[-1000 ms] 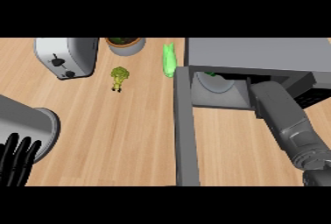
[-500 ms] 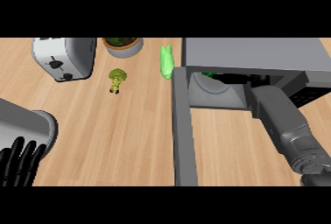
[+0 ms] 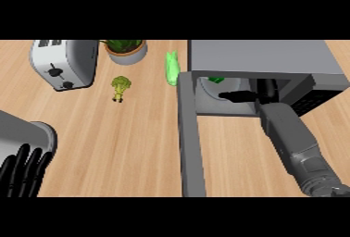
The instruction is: Pick up the milk, place it into the microwave and close the microwave
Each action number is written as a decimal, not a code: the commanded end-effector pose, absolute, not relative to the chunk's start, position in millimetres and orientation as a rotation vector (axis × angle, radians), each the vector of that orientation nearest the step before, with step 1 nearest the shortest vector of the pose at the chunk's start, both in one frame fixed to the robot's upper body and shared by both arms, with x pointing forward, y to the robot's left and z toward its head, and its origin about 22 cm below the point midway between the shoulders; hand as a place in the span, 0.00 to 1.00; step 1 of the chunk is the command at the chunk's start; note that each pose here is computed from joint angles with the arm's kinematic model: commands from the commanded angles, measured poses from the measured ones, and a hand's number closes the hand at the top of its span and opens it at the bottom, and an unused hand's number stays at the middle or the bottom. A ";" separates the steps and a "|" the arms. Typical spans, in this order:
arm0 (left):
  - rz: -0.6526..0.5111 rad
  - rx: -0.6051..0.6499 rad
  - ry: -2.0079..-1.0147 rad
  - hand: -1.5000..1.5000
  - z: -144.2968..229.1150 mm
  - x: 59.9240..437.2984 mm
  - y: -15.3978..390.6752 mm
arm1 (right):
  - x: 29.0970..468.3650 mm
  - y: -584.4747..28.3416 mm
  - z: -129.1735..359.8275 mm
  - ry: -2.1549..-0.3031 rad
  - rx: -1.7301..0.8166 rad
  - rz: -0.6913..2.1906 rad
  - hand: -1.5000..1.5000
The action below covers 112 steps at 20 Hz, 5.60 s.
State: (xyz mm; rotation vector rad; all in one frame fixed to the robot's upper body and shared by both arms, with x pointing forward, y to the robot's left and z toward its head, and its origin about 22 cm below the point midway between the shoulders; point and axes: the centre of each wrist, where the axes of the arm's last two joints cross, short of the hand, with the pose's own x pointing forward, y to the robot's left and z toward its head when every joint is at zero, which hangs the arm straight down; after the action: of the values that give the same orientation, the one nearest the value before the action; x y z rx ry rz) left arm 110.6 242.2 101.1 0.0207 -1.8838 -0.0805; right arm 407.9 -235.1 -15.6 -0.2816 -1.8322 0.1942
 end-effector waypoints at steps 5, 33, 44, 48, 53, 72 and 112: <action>-0.051 0.015 -1.874 0.00 90.7 111.8 234.0 | 349.1 -253.9 -85.2 -1.716 -0.217 0.137 0.00; -0.478 -0.307 -1.777 1.00 90.4 164.0 185.5 | 149.7 -297.0 -127.5 -1.781 0.091 -0.053 0.00; -0.795 -0.483 -1.565 1.00 53.6 220.3 119.5 | 102.6 -339.2 -107.2 -1.803 0.058 -0.069 0.00; -0.882 -0.431 -1.634 1.00 32.3 231.3 82.6 | 122.3 -347.4 -92.9 -1.855 0.060 -0.050 0.00; -0.971 -0.399 -1.568 1.00 20.4 209.9 33.7 | 100.0 -328.4 -94.0 -1.879 0.125 -0.049 0.00; -0.604 -0.358 -1.623 0.00 24.4 266.4 -2.2 | 130.8 -321.3 -6.0 -2.026 0.391 0.113 0.00; -0.158 -0.217 -1.794 1.00 58.8 353.2 7.7 | 128.6 -326.7 62.0 -2.036 0.627 0.202 0.00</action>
State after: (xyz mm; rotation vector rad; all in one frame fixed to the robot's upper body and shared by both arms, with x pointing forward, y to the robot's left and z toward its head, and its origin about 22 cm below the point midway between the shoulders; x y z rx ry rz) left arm 332.8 9.6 45.6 -0.2380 -1.7921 -0.1570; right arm 128.2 -323.6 55.3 0.6254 -2.0087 0.1824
